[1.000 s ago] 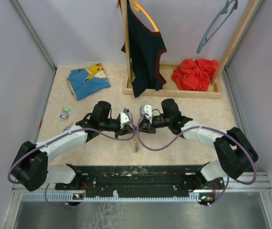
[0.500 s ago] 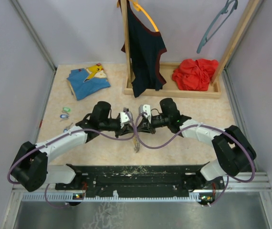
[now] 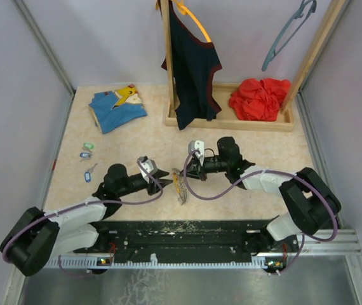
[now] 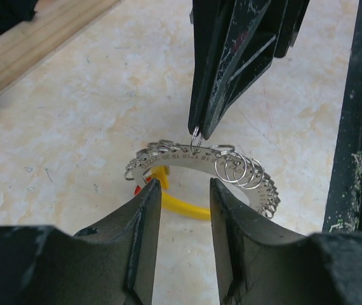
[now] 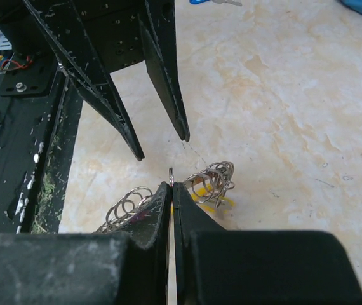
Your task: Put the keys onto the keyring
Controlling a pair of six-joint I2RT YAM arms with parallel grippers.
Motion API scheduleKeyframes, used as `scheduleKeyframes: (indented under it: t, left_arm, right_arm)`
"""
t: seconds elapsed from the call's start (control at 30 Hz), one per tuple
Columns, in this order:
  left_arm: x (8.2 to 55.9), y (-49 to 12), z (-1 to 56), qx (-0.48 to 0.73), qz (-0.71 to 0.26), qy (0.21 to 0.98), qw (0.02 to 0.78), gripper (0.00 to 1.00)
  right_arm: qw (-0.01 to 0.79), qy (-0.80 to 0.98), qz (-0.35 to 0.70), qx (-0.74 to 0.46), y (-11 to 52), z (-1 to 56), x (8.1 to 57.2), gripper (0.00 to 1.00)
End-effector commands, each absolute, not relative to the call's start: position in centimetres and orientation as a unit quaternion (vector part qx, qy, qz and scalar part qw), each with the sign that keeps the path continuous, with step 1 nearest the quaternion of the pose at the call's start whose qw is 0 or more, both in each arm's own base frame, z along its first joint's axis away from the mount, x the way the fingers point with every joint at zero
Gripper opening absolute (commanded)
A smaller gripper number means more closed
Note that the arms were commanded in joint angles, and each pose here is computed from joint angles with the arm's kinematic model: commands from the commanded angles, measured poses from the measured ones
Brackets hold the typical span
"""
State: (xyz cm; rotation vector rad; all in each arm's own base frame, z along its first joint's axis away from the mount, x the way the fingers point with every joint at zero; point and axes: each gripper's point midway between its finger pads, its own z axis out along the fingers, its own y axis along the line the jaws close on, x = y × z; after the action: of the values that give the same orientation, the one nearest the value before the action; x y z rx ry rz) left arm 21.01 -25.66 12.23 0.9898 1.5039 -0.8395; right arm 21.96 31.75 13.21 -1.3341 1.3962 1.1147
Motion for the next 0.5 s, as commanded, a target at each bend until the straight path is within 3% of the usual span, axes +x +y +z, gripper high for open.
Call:
scheduleKeyframes:
  t: [0.0, 0.47]
  left_arm:
    - [21.4, -26.1, 16.4, 0.370, -0.394, 0.578, 0.611, 0.43]
    - [20.8, -26.4, 15.6, 0.364, -0.420, 0.554, 0.620, 0.40]
  right_arm:
    - [0.489, 0.511, 0.462, -0.536, 32.6, 16.6, 21.9, 0.00]
    - [0.491, 0.491, 0.488, -0.528, 33.4, 16.6, 20.5, 0.00]
